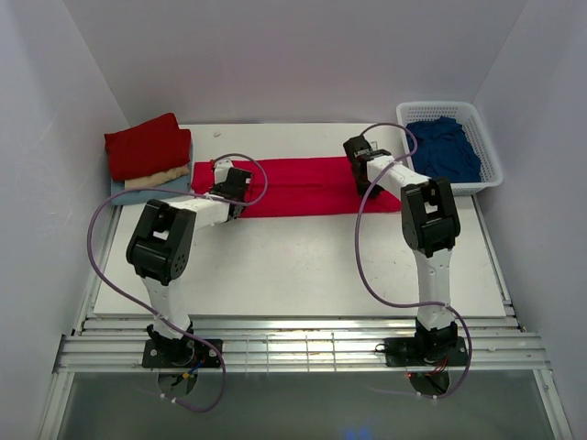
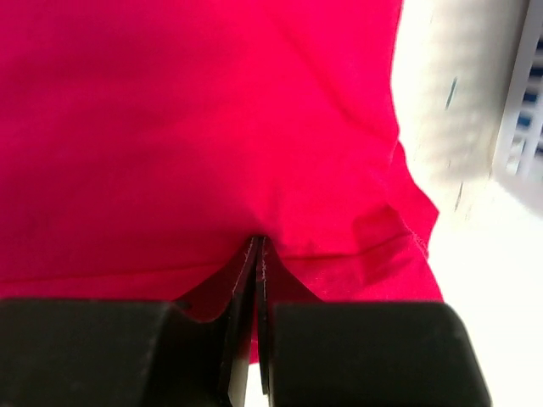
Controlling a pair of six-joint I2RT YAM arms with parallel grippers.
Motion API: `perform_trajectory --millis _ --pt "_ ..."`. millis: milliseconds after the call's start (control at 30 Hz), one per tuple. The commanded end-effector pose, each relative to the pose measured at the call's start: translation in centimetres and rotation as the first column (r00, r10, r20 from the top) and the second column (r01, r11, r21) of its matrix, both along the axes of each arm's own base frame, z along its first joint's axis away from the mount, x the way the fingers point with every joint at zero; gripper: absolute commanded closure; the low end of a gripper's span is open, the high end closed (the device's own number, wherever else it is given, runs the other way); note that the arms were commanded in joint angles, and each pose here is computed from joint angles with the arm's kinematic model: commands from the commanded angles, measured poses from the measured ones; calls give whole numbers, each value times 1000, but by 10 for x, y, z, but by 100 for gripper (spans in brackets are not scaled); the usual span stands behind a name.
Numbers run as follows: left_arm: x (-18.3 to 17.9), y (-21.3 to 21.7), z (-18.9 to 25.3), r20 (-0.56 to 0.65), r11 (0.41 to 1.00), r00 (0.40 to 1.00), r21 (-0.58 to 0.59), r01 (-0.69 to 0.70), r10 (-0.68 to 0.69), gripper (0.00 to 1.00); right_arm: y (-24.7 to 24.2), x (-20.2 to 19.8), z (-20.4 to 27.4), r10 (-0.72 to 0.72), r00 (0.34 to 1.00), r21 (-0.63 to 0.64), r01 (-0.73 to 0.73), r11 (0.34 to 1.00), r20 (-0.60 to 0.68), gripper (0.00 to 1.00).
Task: Fold and stack the t-shirts
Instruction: Fold the tshirt
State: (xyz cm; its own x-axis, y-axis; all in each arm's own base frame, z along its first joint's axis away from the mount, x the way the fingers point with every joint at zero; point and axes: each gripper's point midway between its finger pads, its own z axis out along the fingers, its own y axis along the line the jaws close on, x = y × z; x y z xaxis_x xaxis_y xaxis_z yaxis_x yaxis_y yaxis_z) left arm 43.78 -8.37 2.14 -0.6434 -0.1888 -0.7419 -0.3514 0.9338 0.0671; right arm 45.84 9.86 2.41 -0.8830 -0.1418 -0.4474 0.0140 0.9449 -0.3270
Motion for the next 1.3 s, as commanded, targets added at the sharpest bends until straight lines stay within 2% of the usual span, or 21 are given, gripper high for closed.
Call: perform_trajectory --millis 0,267,467,600,800,1033,1100,1267 --pt "-60 9 -37 -206 1000 979 9 -4 5 75 -9 17 -22 -21 999 26 22 999 -33 92" --pt "-113 -20 -46 -230 993 973 -116 -36 8 78 -2 62 -21 5 1000 124 -6 992 8 92" --pt "-150 -39 -49 -222 987 975 -158 -42 6 78 14 93 -31 60 998 199 -66 978 35 92" --pt "-185 -48 -58 -246 969 968 -230 -96 38 79 23 104 -35 81 995 237 -92 967 57 92" --pt "-216 -74 -48 -227 944 974 -315 -97 25 80 37 112 -37 103 991 309 -123 943 82 92" --pt "-251 -118 -47 -223 925 975 -372 -76 -10 80 60 116 -33 135 985 450 -171 876 111 92" --pt "-255 -133 -45 -220 919 975 -387 -82 -5 80 69 119 -28 151 980 501 -197 843 132 92" --pt "-271 -184 -50 -228 920 969 -391 -3 -94 80 84 124 -17 179 968 600 -248 761 173 91"
